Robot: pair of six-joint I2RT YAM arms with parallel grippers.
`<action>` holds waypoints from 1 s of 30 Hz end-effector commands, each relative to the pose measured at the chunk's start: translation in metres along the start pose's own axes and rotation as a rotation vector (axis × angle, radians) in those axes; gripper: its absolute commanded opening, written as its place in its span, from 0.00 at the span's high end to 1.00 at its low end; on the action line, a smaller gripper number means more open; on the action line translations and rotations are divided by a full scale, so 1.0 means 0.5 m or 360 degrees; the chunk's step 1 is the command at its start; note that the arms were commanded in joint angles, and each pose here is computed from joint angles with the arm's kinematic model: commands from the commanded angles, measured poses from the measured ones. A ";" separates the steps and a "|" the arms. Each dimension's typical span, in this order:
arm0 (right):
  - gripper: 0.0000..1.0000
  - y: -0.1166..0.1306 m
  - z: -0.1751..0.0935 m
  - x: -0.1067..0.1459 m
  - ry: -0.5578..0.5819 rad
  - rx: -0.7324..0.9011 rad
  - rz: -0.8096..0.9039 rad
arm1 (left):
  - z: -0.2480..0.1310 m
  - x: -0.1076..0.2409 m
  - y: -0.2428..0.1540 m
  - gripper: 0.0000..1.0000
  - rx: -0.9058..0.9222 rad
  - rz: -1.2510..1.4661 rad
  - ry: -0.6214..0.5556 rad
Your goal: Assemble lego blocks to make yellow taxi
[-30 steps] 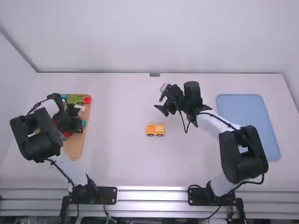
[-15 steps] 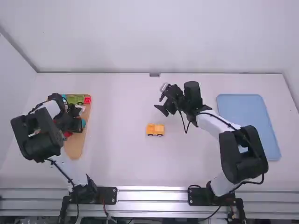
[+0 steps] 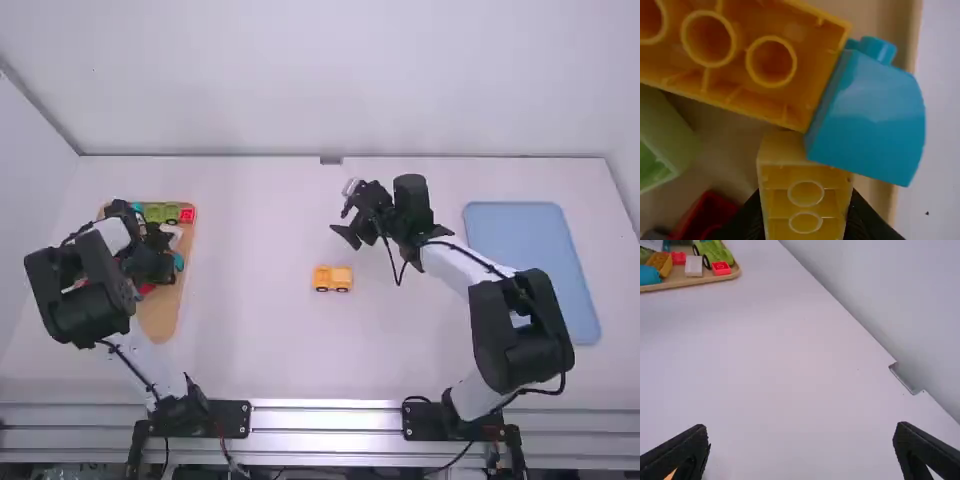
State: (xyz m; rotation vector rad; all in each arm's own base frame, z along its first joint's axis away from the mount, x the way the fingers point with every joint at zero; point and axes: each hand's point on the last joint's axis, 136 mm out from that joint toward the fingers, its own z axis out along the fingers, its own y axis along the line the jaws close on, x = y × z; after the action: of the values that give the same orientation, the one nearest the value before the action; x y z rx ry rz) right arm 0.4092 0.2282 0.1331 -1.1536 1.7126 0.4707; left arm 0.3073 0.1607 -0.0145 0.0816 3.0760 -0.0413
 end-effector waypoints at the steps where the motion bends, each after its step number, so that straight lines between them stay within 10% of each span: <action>1: 0.02 -0.010 -0.008 -0.027 -0.0047 0.0015 -0.0019 | 0.001 0.004 -0.007 0.78 -0.0002 -0.0013 0.0007; 15: 0.02 0.033 -0.015 -0.076 -0.0247 -0.0200 -0.0037 | -0.185 -0.043 -0.098 0.85 0.0064 0.0238 -0.0487; 23: 0.02 0.106 -0.029 -0.133 -0.0469 -0.0496 -0.0116 | -0.325 -0.045 -0.399 0.67 0.0495 0.1289 -0.1301; 30: 0.01 0.160 -0.028 -0.169 -0.0666 -0.0786 -0.0035 | -0.360 -0.056 -0.538 0.76 0.0772 0.1391 -0.1608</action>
State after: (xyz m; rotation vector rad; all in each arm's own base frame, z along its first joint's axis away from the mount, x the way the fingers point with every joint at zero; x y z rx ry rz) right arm 0.3534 0.2897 0.2005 -1.2825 1.2574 0.9107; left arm 0.3219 -0.0807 0.1697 1.0527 1.8149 -0.3828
